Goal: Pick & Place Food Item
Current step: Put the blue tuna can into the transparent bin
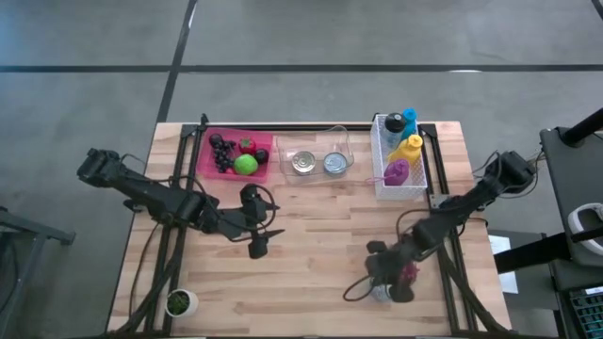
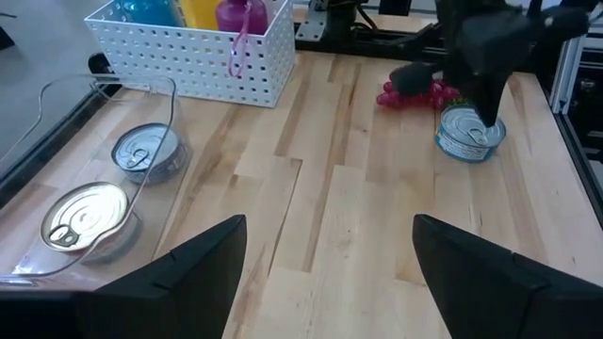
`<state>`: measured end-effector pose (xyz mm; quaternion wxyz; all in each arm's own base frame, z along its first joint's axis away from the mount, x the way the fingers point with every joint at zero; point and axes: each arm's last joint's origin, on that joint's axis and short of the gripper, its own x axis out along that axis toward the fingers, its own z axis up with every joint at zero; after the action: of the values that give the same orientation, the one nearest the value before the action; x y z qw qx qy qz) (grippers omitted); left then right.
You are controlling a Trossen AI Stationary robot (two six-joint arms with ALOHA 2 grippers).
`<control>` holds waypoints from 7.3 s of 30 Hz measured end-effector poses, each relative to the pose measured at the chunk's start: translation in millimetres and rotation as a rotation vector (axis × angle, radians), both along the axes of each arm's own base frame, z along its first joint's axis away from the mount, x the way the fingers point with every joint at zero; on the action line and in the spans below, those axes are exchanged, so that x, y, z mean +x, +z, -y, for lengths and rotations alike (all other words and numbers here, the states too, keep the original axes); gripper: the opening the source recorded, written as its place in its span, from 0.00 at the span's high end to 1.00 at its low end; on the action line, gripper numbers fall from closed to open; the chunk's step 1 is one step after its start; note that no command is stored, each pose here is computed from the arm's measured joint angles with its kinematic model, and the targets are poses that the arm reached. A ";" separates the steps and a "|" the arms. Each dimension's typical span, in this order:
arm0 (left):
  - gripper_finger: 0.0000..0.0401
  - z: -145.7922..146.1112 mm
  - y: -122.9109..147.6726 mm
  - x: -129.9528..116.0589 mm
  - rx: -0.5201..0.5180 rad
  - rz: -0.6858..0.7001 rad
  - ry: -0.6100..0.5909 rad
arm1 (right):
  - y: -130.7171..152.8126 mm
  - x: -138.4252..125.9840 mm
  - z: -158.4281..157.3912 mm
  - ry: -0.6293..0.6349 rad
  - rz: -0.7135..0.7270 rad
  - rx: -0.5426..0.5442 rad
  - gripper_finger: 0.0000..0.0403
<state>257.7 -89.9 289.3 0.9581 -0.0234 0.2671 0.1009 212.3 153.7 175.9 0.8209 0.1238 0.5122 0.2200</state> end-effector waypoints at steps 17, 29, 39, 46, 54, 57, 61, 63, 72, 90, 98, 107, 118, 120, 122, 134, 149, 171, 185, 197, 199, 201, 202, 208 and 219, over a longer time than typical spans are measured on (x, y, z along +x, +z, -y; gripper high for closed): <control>0.18 -0.1 0.0 0.0 0.000 0.000 0.000 | -29.2 9.1 -4.3 -0.021 -0.047 -0.112 0.98; 0.21 -0.1 0.0 0.0 0.000 0.000 0.000 | -34.9 31.8 24.9 -0.277 0.095 -0.336 0.98; 0.24 -0.1 0.0 0.0 0.000 0.000 0.000 | -36.3 56.5 51.9 -0.336 0.194 -0.331 0.98; 0.25 -0.1 0.0 0.0 0.000 0.000 0.000 | -43.0 69.7 72.9 -0.405 0.195 -0.344 0.98; 0.22 -0.1 0.0 0.0 0.010 -0.003 -0.006 | -42.4 77.8 86.8 -0.443 0.242 -0.342 0.98; 0.21 -0.1 0.0 0.0 0.012 -0.003 -0.007 | -42.6 78.7 90.6 -0.452 0.242 -0.347 0.98; 0.20 -0.1 0.0 0.0 0.014 -0.003 -0.008 | -42.3 79.9 94.7 -0.465 0.244 -0.347 0.98; 0.19 -0.1 0.0 0.0 0.013 -0.003 -0.008 | -42.1 80.5 96.6 -0.473 0.243 -0.350 0.98; 0.19 -0.1 0.0 0.0 0.014 -0.004 -0.008 | -17.4 83.5 94.5 -0.529 0.188 -0.325 0.98; 0.25 0.0 0.0 0.0 0.016 -0.004 -0.010 | -11.6 72.8 96.8 -0.695 -0.062 -0.295 0.98; 0.24 -0.1 0.0 0.0 0.015 -0.004 -0.009 | -11.9 72.7 95.6 -0.698 -0.082 -0.257 0.98; 0.21 0.0 0.0 0.0 0.015 -0.004 -0.009 | -12.2 72.6 95.0 -0.692 -0.091 -0.237 0.98; 0.18 -0.1 0.0 0.0 0.013 -0.003 -0.008 | -17.6 69.5 95.8 -0.702 -0.093 -0.239 0.98; 0.18 -0.1 0.0 0.0 0.013 -0.003 -0.008 | -18.9 68.8 96.1 -0.705 -0.091 -0.239 0.98; 0.19 0.0 0.0 0.0 0.014 -0.003 -0.008 | -20.4 67.7 96.4 -0.711 -0.093 -0.238 0.98; 0.24 -0.1 0.0 0.0 0.014 -0.004 -0.008 | -21.8 67.1 97.0 -0.725 -0.082 -0.250 0.98; 0.23 0.0 0.0 0.0 0.014 -0.004 -0.009 | -24.3 64.3 97.7 -0.719 -0.091 -0.262 0.98; 0.19 -0.1 -0.2 0.0 0.015 -0.004 -0.009 | -3.8 97.0 89.9 -0.630 -0.206 -0.334 0.98; 0.24 -0.1 -0.3 -0.1 0.015 -0.005 -0.009 | -9.3 97.4 90.0 -0.636 -0.217 -0.352 0.98; 0.24 -0.1 -0.3 -0.1 0.014 -0.005 -0.008 | -11.9 95.1 92.8 -0.654 -0.228 -0.352 0.98; 0.23 -0.1 -0.2 -0.1 0.014 -0.005 -0.008 | -12.9 94.6 92.9 -0.656 -0.233 -0.353 0.98; 0.23 -0.1 -0.2 -0.1 0.014 -0.005 -0.008 | -13.9 94.1 92.9 -0.654 -0.239 -0.354 0.98; 0.22 -0.1 -0.3 -0.1 0.014 -0.005 -0.008 | -14.0 94.1 92.8 -0.654 -0.239 -0.354 0.98; 0.20 -0.1 -0.2 -0.1 0.014 -0.004 -0.008 | -14.3 94.2 93.1 -0.662 -0.229 -0.370 0.98; 0.18 -0.1 -0.2 -0.1 0.014 -0.005 -0.008 | -21.9 91.8 94.0 -0.667 -0.211 -0.364 0.98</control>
<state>257.6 -89.8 289.1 0.9580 -0.0153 0.2686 0.0988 304.1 59.7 154.0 0.7986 0.1580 0.5562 -0.1672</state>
